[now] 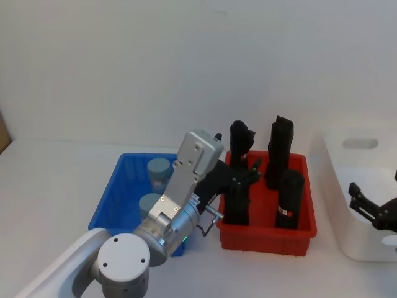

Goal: Pick the cotton swabs from the blue box and place them into the white box.

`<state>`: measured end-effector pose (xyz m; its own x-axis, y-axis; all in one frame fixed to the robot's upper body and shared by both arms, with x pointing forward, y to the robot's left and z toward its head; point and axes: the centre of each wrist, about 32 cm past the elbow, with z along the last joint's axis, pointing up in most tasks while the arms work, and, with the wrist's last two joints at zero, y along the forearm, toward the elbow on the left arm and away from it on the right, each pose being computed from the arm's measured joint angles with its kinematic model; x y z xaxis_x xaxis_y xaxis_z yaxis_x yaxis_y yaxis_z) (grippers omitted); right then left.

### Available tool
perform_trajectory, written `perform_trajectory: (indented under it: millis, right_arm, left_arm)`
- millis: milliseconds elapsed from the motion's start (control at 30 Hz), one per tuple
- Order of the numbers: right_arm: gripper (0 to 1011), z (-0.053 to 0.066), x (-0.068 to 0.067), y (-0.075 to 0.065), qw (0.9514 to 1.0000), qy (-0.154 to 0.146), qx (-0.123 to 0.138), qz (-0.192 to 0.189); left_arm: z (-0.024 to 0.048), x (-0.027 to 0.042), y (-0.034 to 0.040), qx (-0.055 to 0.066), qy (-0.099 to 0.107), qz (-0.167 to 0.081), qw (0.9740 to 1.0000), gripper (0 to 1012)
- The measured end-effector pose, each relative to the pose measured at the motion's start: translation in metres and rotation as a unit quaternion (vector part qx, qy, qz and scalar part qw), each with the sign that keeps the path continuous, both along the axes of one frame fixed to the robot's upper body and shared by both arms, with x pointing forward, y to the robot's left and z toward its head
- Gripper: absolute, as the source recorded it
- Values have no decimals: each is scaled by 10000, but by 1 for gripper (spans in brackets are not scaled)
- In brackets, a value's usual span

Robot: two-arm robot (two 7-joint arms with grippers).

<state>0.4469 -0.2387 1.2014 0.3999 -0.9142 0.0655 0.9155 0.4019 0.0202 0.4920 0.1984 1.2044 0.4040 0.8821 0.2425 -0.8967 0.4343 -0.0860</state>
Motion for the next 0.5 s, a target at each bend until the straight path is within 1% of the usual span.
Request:
perform_trajectory:
  millis: [67,100,300,500]
  right_arm:
    - [1002,47,6,-17,9998,80,-80,133]
    - [1001,47,6,-17,9998,80,-80,133]
    - [1001,189,21,-51,9974,410,-285,515]
    - [1001,287,52,-27,9946,658,-365,716]
  left_arm:
    - [0,0,0,0,0,0,10000,1003]
    - [0,0,0,0,0,0,10000,1003]
    - [0,0,0,0,0,0,10000,1002]
    - [0,0,0,0,0,0,10000,1002]
